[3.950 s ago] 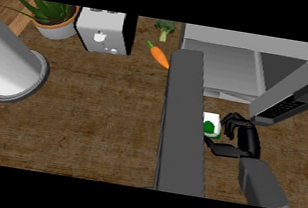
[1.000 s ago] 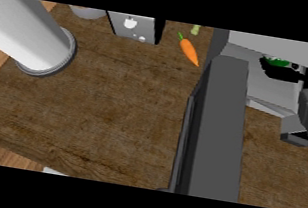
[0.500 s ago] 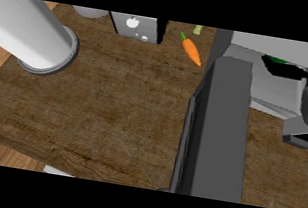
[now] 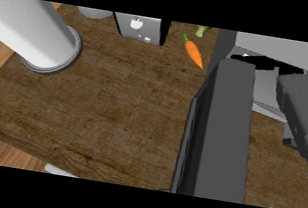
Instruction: Pick up the milk, place it into the microwave and close the microwave
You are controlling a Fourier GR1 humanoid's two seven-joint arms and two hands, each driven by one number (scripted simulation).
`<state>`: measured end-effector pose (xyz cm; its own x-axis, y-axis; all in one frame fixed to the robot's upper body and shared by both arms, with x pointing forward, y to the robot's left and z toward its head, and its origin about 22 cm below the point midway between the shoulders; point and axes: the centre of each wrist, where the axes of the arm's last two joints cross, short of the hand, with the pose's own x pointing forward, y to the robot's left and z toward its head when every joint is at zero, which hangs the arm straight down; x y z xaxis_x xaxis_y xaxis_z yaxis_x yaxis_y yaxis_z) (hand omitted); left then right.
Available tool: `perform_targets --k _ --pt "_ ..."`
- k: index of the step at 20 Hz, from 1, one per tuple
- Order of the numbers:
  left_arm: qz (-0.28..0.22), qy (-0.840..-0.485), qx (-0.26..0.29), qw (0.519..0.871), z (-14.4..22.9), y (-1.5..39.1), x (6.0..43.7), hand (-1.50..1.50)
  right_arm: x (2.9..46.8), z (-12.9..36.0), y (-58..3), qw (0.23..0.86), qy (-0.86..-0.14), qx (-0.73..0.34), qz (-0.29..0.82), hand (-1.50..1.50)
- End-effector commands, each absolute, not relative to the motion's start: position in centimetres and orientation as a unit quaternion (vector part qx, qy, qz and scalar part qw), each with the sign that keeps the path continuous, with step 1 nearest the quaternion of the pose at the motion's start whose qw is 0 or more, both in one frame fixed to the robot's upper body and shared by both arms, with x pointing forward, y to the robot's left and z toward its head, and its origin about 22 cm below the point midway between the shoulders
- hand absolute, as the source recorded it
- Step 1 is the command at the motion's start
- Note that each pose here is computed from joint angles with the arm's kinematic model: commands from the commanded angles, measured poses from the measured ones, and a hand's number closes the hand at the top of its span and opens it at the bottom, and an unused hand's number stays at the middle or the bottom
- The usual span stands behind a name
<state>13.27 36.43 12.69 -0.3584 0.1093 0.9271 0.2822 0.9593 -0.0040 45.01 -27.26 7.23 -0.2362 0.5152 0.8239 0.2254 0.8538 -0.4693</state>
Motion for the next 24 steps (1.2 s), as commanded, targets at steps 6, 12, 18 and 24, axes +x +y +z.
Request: perform_targets --k 6,12,18,24 --pt "-0.083 -0.813 -0.123 0.564 12.2 36.5 14.3 -1.50 46.4 9.0 -21.3 0.577 -0.773 -0.238 0.117 -1.50" --pt "-0.089 -0.807 -0.131 0.570 11.5 36.5 14.0 -1.50 46.5 9.1 -19.7 0.553 -0.794 -0.228 0.114 -1.50" --pt "-0.077 -0.791 -0.146 0.589 10.0 35.5 14.5 -1.50 46.6 9.6 -19.8 0.545 -0.799 -0.243 0.075 -1.50" --pt "-0.080 -0.785 -0.145 0.597 9.3 34.9 13.6 -1.50 45.7 7.4 -22.8 0.553 -0.788 -0.246 0.113 -1.50"
